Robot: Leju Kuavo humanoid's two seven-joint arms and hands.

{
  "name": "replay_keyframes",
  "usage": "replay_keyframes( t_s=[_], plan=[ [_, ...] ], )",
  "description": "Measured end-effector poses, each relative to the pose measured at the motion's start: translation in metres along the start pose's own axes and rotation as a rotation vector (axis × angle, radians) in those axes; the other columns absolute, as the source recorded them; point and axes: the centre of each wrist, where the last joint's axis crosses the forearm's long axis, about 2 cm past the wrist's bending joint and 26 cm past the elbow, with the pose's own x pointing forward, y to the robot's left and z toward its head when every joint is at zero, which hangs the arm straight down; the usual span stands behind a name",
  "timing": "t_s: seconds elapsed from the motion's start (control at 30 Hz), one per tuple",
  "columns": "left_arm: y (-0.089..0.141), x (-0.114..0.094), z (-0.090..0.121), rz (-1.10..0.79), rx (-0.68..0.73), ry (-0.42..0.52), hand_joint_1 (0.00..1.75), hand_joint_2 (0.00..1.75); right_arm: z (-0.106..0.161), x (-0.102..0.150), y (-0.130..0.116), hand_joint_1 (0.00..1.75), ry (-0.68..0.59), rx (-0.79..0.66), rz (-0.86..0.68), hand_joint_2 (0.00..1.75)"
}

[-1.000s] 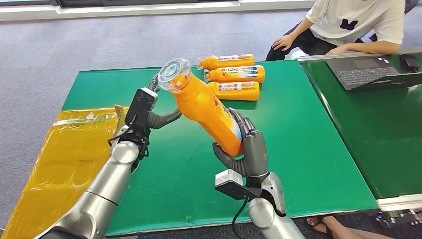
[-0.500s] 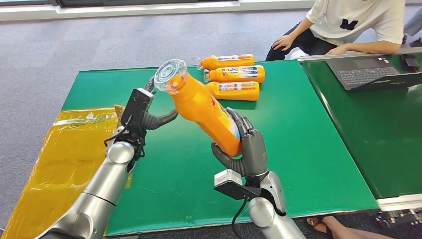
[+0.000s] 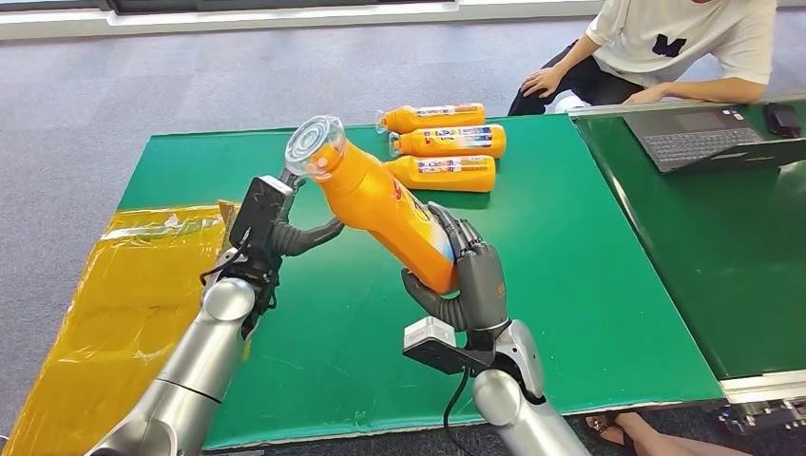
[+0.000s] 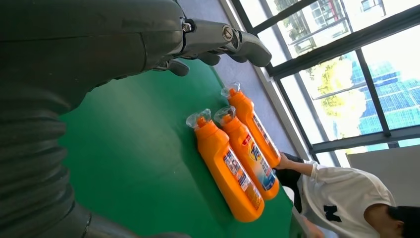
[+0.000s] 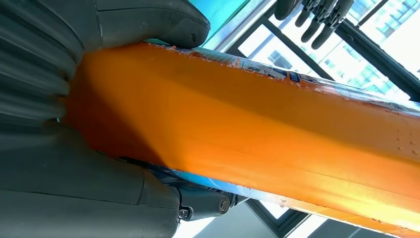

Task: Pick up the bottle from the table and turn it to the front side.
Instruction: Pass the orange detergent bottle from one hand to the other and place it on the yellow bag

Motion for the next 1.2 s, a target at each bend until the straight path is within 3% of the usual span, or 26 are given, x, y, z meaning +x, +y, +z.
replay_keyframes(
  t_s=[0.6, 1.2],
  plan=[
    [-0.012, 0.003, 0.040, 0.050, -0.063, -0.044, 0.00, 1.75, -0.004, -0.005, 0.002, 1.75, -0.028, 0.045, 0.047, 1.75],
    [-0.013, 0.006, 0.051, 0.057, -0.081, -0.067, 0.00, 1.75, -0.005, -0.008, 0.001, 1.75, -0.029, 0.054, 0.057, 1.75]
  ],
)
